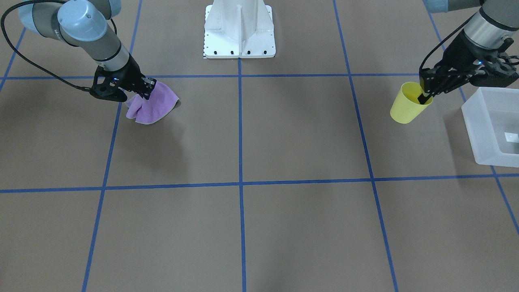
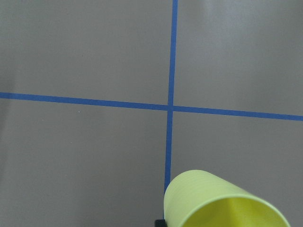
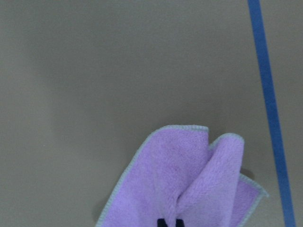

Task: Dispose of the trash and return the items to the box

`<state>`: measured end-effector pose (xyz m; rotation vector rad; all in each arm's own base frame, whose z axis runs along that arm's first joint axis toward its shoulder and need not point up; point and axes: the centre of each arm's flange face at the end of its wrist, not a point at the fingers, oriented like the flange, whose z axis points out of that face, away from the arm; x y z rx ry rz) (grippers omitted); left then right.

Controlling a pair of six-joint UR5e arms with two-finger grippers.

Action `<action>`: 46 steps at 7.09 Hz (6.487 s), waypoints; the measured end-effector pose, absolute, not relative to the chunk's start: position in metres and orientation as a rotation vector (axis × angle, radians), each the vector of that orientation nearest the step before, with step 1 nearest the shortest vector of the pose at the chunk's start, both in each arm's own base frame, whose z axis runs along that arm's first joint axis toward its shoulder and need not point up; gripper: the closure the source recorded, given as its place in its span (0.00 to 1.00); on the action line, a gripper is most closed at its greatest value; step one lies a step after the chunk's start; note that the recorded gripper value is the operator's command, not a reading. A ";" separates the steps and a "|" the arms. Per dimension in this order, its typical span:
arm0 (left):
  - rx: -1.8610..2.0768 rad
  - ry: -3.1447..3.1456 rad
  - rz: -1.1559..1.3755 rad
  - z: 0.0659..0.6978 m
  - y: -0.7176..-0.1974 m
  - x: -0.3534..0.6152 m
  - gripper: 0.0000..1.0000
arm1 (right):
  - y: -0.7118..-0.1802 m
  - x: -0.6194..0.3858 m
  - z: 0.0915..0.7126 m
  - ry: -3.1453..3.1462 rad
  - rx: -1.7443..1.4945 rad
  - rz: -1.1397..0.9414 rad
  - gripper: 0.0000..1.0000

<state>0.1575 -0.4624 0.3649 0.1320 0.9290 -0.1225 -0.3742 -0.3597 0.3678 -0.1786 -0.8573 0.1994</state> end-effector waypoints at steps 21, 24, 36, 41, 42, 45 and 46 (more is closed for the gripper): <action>0.074 0.846 0.046 0.756 -0.495 -0.006 1.00 | -0.443 0.191 0.751 -0.575 -0.030 -0.122 0.00; 0.056 0.856 0.043 0.759 -0.496 0.025 0.03 | -0.475 0.141 0.682 -0.680 0.036 -0.060 0.00; 0.134 0.867 -0.030 0.519 -0.519 -0.006 0.02 | -0.478 -0.078 0.453 -0.832 0.021 0.070 0.00; 0.147 0.875 0.067 0.506 -0.477 0.036 0.02 | -0.468 -0.024 0.521 -0.780 0.058 -0.071 0.00; 0.143 0.871 0.092 0.517 -0.473 0.033 0.02 | -0.465 -0.015 0.532 -0.775 0.057 -0.077 0.00; 0.185 0.841 0.192 0.544 -0.465 0.013 0.02 | -0.461 -0.005 0.543 -0.771 0.055 -0.069 0.00; 0.201 0.830 0.215 0.552 -0.462 0.002 0.02 | -0.460 -0.003 0.547 -0.771 0.047 -0.061 0.00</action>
